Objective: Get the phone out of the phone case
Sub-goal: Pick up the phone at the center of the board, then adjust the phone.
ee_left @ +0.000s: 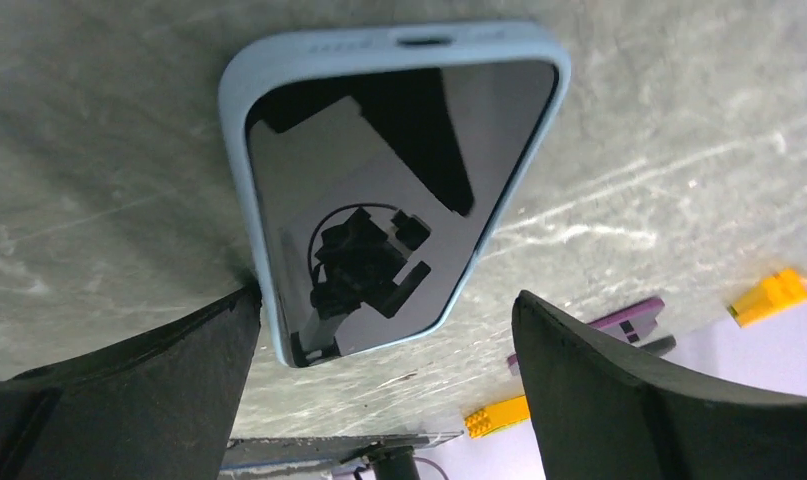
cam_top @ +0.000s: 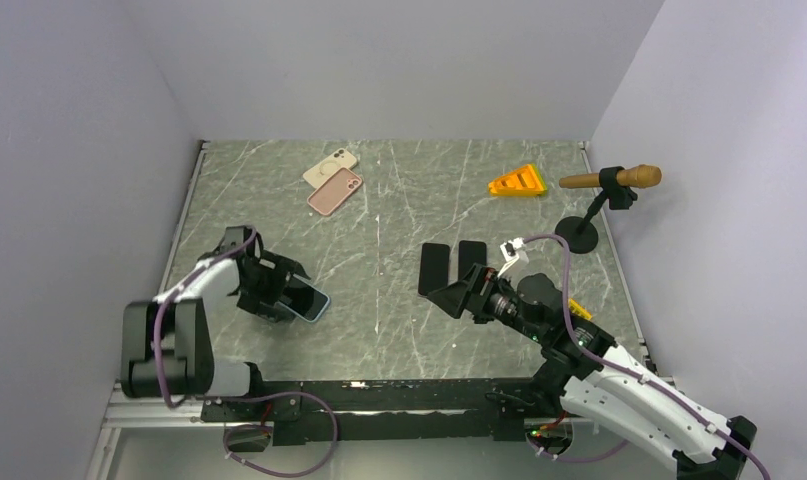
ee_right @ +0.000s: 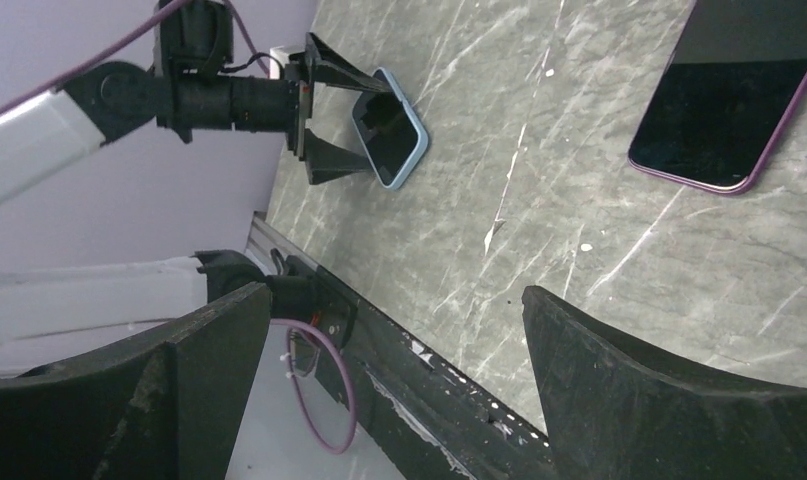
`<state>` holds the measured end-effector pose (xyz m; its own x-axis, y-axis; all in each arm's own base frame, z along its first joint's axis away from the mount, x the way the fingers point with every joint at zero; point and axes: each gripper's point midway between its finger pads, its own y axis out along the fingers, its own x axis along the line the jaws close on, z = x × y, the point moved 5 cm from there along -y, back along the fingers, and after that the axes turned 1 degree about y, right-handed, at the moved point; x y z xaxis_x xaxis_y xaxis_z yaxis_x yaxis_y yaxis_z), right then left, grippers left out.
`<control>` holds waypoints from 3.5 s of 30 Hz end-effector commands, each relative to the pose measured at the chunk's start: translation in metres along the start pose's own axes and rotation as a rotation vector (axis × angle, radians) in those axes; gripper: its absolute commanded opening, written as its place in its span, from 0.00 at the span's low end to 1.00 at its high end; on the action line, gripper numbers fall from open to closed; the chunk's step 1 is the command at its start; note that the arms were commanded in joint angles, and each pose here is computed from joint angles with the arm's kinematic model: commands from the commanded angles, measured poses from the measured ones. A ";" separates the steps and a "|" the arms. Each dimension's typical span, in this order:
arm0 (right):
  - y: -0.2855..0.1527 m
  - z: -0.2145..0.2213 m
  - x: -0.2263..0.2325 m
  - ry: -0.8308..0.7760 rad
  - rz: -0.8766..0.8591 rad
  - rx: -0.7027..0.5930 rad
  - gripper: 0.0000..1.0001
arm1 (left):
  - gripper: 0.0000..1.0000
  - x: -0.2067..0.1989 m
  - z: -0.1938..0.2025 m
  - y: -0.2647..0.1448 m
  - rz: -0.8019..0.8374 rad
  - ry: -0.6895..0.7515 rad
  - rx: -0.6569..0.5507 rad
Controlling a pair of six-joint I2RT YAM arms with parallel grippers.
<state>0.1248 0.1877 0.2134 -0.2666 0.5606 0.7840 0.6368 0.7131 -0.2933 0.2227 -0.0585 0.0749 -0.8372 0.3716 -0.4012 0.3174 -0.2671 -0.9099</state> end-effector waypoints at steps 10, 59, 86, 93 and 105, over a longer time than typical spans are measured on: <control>-0.018 -0.014 0.006 0.012 0.005 -0.083 1.00 | 0.97 0.010 -0.001 0.039 -0.622 -0.078 0.062; 0.065 0.075 0.049 -0.167 -0.037 0.069 0.32 | 0.00 -0.030 0.220 -0.106 0.482 0.293 0.474; 0.013 -0.018 0.020 -0.382 0.080 0.398 0.00 | 0.91 -0.070 0.180 -0.181 0.604 1.433 -0.062; 0.020 0.016 0.053 -0.397 -0.371 0.684 0.00 | 0.89 -0.061 0.201 -0.154 0.625 1.756 0.181; 0.008 0.017 0.085 -0.478 -0.659 0.731 0.00 | 0.63 -0.034 0.243 -0.134 0.842 1.832 0.629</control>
<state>0.0972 0.2398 0.2294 -0.6642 0.1921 0.7224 -0.1933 0.8894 -0.4142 0.1179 -0.2366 0.2281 0.7602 0.4061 -0.5071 -0.0142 -0.7700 -0.6379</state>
